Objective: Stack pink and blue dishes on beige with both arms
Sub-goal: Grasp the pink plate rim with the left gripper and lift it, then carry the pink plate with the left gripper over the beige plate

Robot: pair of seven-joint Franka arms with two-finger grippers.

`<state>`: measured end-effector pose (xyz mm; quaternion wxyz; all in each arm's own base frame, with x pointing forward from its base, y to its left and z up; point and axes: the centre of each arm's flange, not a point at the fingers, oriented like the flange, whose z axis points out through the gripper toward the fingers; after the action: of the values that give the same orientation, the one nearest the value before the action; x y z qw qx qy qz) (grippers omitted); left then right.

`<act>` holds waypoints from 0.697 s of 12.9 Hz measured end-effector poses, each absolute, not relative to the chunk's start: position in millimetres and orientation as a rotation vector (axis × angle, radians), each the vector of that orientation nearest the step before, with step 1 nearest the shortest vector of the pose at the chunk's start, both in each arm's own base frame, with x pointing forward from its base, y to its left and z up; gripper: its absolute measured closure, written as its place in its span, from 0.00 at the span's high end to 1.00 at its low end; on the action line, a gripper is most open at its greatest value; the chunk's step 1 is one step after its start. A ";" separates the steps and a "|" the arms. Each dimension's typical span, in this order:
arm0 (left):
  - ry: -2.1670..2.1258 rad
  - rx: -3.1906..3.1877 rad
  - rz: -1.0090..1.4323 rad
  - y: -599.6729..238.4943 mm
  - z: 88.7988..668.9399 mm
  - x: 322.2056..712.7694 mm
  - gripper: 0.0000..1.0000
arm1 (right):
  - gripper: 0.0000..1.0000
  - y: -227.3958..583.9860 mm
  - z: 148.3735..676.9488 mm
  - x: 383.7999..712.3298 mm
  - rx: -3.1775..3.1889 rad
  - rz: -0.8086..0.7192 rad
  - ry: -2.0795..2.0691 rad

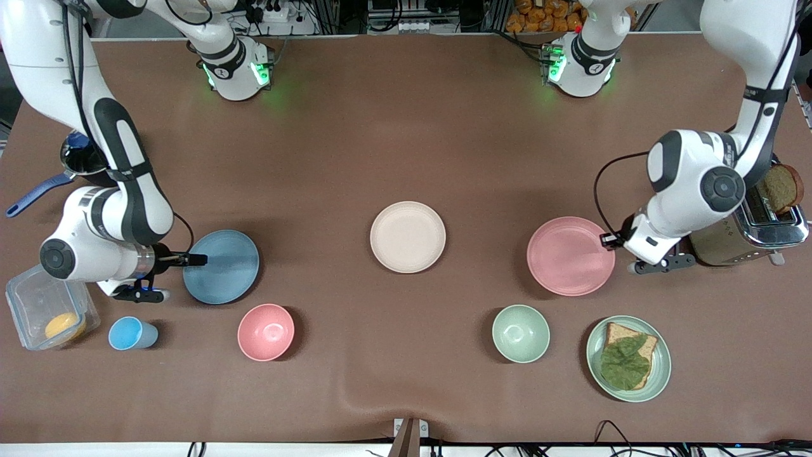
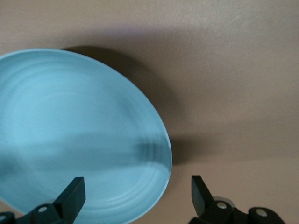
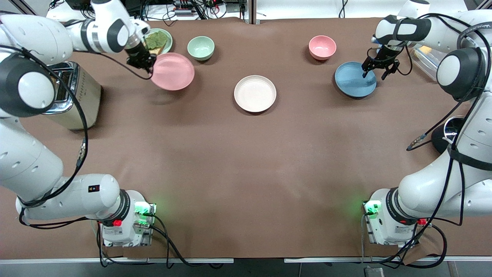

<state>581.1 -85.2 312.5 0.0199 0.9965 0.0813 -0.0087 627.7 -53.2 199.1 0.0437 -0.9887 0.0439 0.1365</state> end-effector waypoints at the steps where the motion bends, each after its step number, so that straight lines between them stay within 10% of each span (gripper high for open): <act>1: 0.285 3.082 -0.031 -111.5 321.8 575.9 0.05 | 1.00 -53.6 192.6 626.6 -3.021 0.428 0.134; 6: 0.397 3.037 -0.111 -242.6 323.7 532.6 0.05 | 1.00 -57.9 176.4 624.9 -3.008 0.429 0.105; 9: 0.418 3.036 -0.146 -290.5 315.8 511.0 0.05 | 0.66 -57.9 175.1 624.9 -2.989 0.423 0.123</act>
<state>511.0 -290.5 315.8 0.0369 0.9889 0.1362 -0.0476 624.9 -57.9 175.1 0.0599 -0.9875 0.0405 0.1399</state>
